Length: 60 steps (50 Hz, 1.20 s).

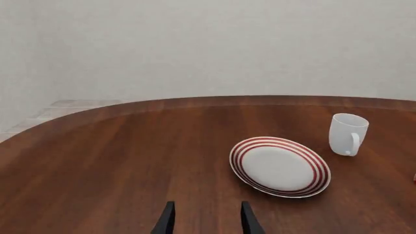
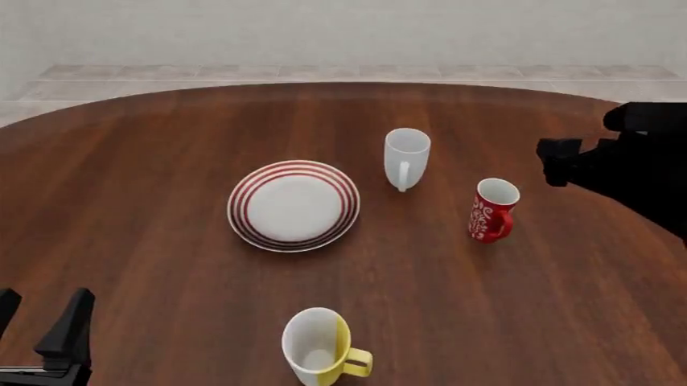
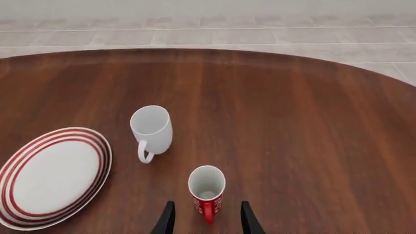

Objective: Pick up the red mug and put it on the plate

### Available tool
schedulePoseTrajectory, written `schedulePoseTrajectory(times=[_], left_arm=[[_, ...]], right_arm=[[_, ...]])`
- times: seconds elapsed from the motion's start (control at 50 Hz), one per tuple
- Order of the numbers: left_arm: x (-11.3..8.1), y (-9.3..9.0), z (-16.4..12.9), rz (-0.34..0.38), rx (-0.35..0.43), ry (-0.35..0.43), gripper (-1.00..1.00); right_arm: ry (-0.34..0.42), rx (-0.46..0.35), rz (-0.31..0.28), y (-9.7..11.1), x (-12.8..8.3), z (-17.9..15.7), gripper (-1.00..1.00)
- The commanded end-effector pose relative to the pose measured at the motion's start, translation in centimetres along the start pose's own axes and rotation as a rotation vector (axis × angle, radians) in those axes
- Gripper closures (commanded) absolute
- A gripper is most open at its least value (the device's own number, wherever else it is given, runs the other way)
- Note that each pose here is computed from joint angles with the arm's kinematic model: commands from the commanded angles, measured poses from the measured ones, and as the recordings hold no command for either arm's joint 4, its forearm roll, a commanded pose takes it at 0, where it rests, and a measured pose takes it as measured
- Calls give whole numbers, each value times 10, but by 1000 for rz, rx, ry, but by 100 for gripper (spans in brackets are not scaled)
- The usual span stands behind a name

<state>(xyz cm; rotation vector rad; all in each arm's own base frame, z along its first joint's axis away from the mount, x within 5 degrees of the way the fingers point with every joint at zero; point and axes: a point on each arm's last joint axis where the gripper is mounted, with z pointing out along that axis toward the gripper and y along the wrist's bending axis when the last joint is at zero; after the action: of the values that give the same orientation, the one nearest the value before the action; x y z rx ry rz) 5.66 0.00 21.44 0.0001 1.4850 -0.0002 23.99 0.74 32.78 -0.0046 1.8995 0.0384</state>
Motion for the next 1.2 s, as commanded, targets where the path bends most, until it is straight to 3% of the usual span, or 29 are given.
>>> schedulePoseTrajectory(times=[0.02,0.32,0.44,1.2], left_arm=[[0,0,0,0,0,0,-100],[0,0,0,0,0,0,-100],[0,0,0,0,0,0,-100],[0,0,0,0,0,0,-100]], right_arm=[[41,-17,-1,5,13,16,-100],[63,-13,2,3,26,27,-100],[81,-45,-12,12,30,34,-100],[118,-10,-7,3,48,59,-100]])
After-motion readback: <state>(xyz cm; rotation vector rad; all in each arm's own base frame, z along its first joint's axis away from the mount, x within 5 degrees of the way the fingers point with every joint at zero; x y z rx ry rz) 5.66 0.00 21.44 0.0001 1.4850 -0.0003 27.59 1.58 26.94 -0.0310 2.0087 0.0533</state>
